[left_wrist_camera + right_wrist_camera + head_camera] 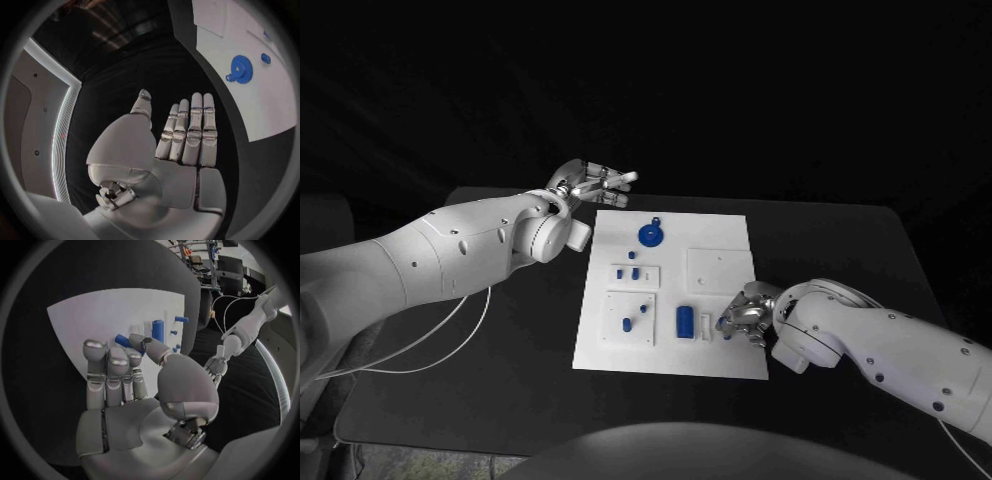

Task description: Assemble the parts on the task board

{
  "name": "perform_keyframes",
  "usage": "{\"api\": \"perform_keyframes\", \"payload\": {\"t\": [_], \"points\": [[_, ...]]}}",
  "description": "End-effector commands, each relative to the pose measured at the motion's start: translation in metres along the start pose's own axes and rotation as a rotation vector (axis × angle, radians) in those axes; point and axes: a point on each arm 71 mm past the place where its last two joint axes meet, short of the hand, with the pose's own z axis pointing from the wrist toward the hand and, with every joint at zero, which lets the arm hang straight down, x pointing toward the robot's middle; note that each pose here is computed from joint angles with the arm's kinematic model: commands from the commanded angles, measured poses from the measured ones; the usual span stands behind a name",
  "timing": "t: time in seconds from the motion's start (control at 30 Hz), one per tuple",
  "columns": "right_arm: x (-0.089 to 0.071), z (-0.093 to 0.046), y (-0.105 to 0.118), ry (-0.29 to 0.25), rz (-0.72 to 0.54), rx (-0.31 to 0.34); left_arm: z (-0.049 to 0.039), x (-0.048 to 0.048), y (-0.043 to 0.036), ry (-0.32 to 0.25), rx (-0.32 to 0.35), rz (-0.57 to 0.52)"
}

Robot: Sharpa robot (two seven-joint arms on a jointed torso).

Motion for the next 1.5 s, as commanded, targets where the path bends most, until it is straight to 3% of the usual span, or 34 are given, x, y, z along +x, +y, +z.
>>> {"api": "perform_keyframes", "payload": {"t": [0.03, 1.1, 1.5], "points": [[0.002, 0.001, 0.004, 0.025, -0.006, -0.019, 0.0006, 0.0027, -0.0013, 0.016, 0.006, -0.005], [0.000, 0.005, 0.014, -0.047, -0.112, -0.003, 0.0008, 0.0029, -0.0009, 0.019, -0.002, -0.004], [0.007, 0.008, 0.017, -0.029, -0.144, 0.007, 0.0009, 0.0038, -0.0007, 0.023, -0.006, -0.005]]}}
